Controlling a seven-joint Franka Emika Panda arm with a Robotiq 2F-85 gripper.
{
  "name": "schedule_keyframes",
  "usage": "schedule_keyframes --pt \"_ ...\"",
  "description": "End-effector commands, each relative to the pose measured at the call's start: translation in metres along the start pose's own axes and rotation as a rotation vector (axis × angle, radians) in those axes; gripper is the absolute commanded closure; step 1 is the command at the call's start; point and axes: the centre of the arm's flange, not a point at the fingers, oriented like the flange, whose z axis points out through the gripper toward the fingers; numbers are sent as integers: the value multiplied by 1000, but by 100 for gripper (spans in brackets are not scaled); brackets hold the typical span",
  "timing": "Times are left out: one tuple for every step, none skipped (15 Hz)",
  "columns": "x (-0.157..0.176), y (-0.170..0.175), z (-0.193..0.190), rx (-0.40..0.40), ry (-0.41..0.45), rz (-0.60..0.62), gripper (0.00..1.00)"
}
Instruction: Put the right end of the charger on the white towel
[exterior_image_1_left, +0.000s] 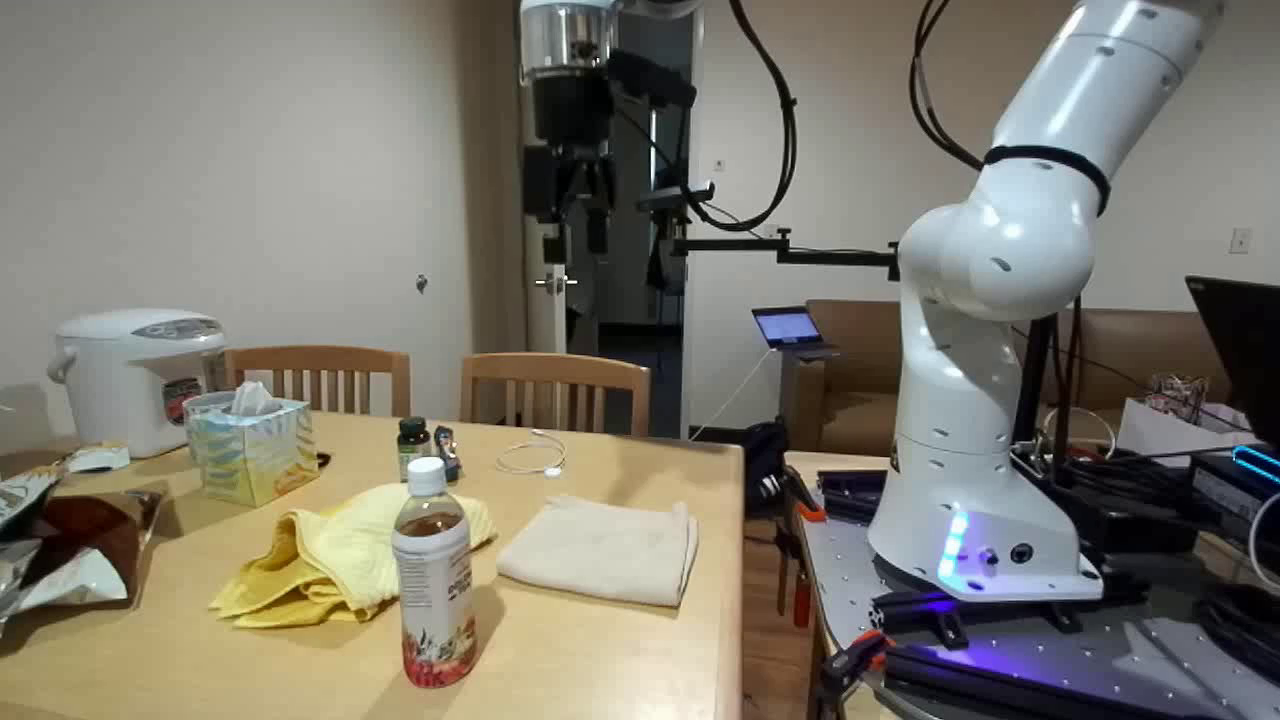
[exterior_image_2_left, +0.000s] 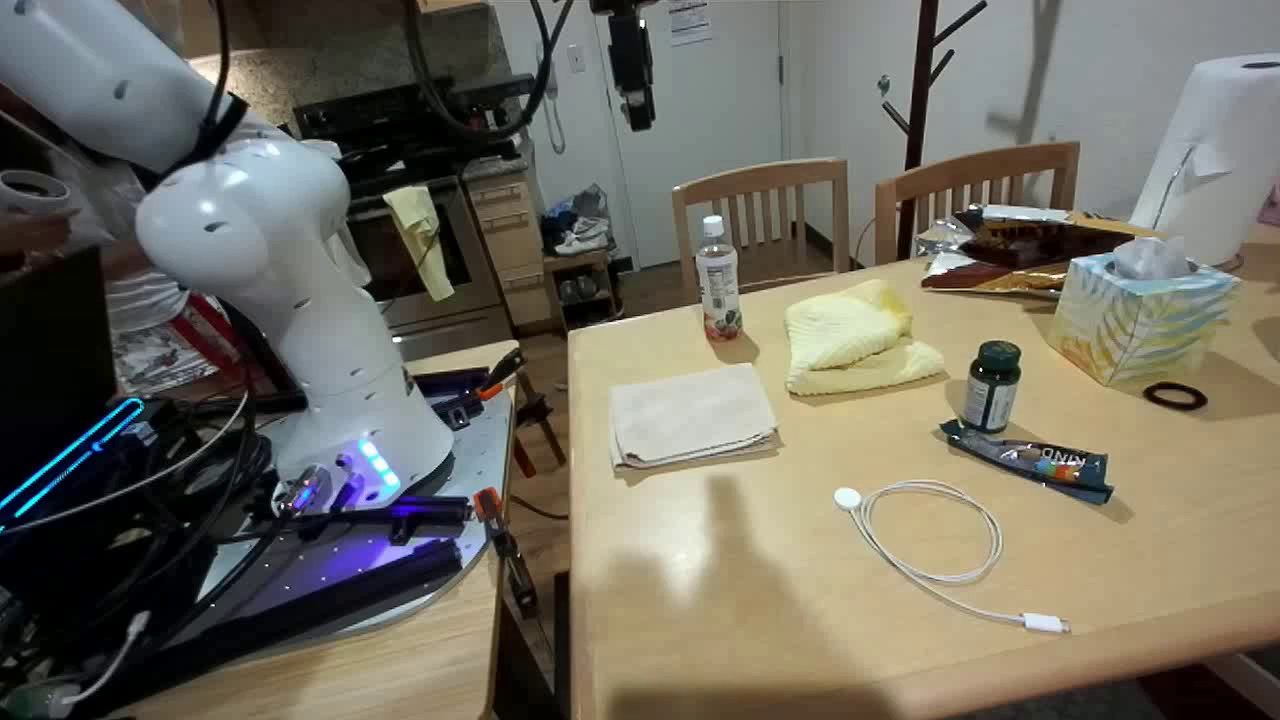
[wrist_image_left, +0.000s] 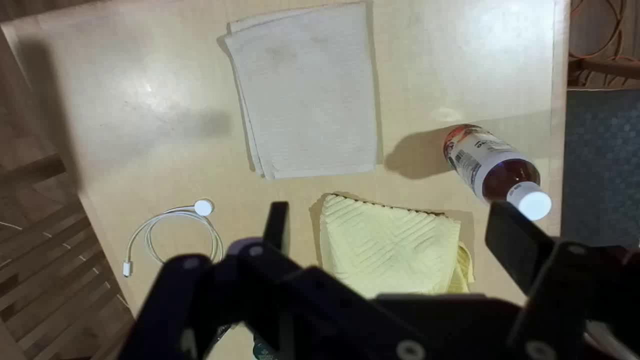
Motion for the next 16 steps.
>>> schedule_keyframes --pt "0 0 0 0 0 0 0" --pt "0 0 0 0 0 0 0" --pt "0 0 0 0 0 0 0" --pt "0 0 0 0 0 0 0" --pt "0 0 0 0 0 0 0" --pt "0 0 0 0 0 0 0" --pt "0 0 0 0 0 0 0" --pt "0 0 1 13 9 -9 0" --pt "2 1 1 45 34 -12 0" --pt "8 4 1 91 62 -16 0" --pt "13 6 2 122 88 -19 0" --pt "20 10 4 163 115 -13 0" --pt "26 15 8 202 133 5 0" --pt "33 20 12 230 136 24 0" --pt "39 26 18 250 133 51 0" --pt "46 33 27 267 115 82 0"
